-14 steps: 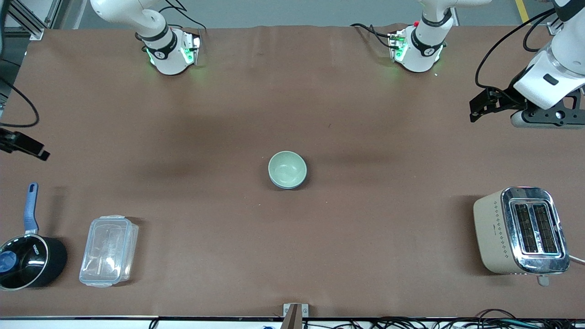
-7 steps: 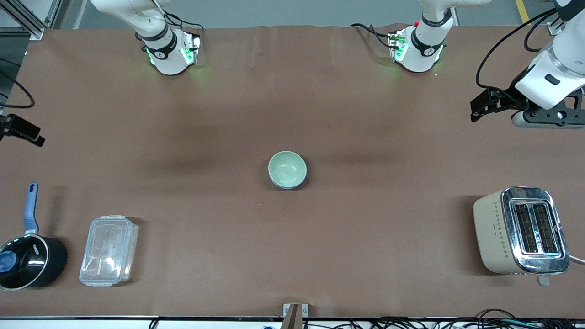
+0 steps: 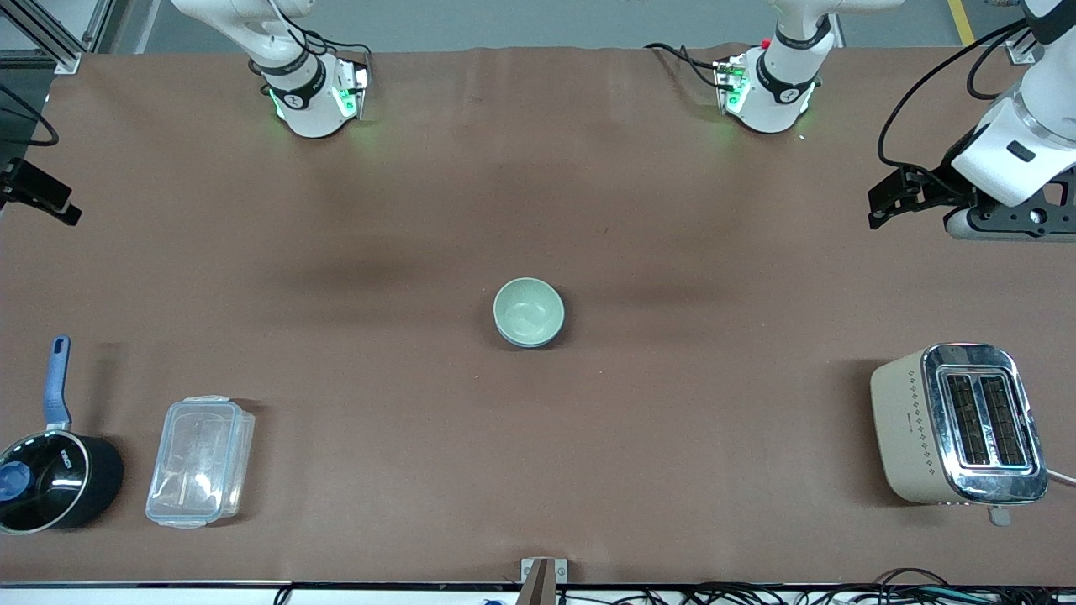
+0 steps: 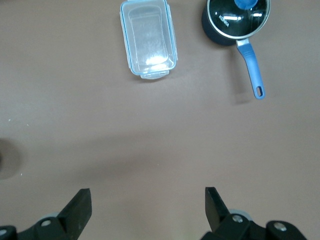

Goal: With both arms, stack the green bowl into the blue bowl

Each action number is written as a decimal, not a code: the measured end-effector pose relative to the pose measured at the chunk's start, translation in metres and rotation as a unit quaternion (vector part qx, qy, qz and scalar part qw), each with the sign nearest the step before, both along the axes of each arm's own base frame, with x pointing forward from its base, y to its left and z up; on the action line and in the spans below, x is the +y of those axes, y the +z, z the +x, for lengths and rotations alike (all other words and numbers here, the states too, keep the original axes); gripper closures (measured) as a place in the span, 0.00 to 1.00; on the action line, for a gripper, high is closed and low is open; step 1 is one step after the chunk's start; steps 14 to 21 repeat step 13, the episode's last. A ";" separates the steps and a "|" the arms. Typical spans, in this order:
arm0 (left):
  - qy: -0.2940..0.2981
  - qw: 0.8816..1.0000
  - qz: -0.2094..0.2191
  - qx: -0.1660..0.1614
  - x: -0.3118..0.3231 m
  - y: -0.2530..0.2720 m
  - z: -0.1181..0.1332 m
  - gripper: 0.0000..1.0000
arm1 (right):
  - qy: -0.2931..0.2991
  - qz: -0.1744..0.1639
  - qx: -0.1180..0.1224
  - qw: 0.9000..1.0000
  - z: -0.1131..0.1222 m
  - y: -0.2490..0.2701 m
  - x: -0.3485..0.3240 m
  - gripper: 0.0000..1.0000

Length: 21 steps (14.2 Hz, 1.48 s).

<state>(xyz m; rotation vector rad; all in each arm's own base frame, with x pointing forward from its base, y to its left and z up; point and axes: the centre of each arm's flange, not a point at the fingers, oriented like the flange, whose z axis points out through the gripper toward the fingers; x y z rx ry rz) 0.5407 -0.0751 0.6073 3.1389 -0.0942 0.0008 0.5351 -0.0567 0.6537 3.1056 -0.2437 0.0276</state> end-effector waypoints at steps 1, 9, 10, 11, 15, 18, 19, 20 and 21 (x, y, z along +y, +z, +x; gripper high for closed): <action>0.001 1.000 0.000 0.000 0.001 -0.001 0.001 0.00 | 0.000 0.000 0.003 1.000 -0.001 -0.001 -0.002 0.00; 0.003 1.000 -0.001 -0.003 0.003 0.002 0.005 0.00 | 0.041 0.002 0.009 0.999 -0.002 -0.005 -0.014 0.00; 0.003 1.000 -0.001 -0.003 0.003 0.002 0.005 0.00 | 0.042 0.002 0.010 0.999 -0.002 -0.006 -0.013 0.00; 0.004 1.000 -0.001 -0.003 0.004 0.003 0.005 0.00 | 0.044 0.003 0.010 0.999 -0.002 -0.006 -0.012 0.00; 0.005 1.000 0.000 -0.002 0.006 0.003 0.005 0.00 | 0.045 0.003 0.014 0.999 -0.003 -0.007 -0.011 0.00; 0.005 1.000 0.000 -0.002 0.006 0.003 0.005 0.00 | 0.045 0.003 0.014 0.999 -0.003 -0.007 -0.011 0.00; 0.005 1.000 0.000 -0.002 0.006 0.003 0.005 0.00 | 0.045 0.003 0.014 0.999 -0.003 -0.007 -0.011 0.00; 0.005 1.000 0.000 -0.002 0.006 0.003 0.005 0.00 | 0.045 0.003 0.014 0.999 -0.003 -0.007 -0.011 0.00; 0.005 1.000 0.000 -0.002 0.006 0.003 0.005 0.00 | 0.045 0.003 0.014 0.999 -0.003 -0.007 -0.011 0.00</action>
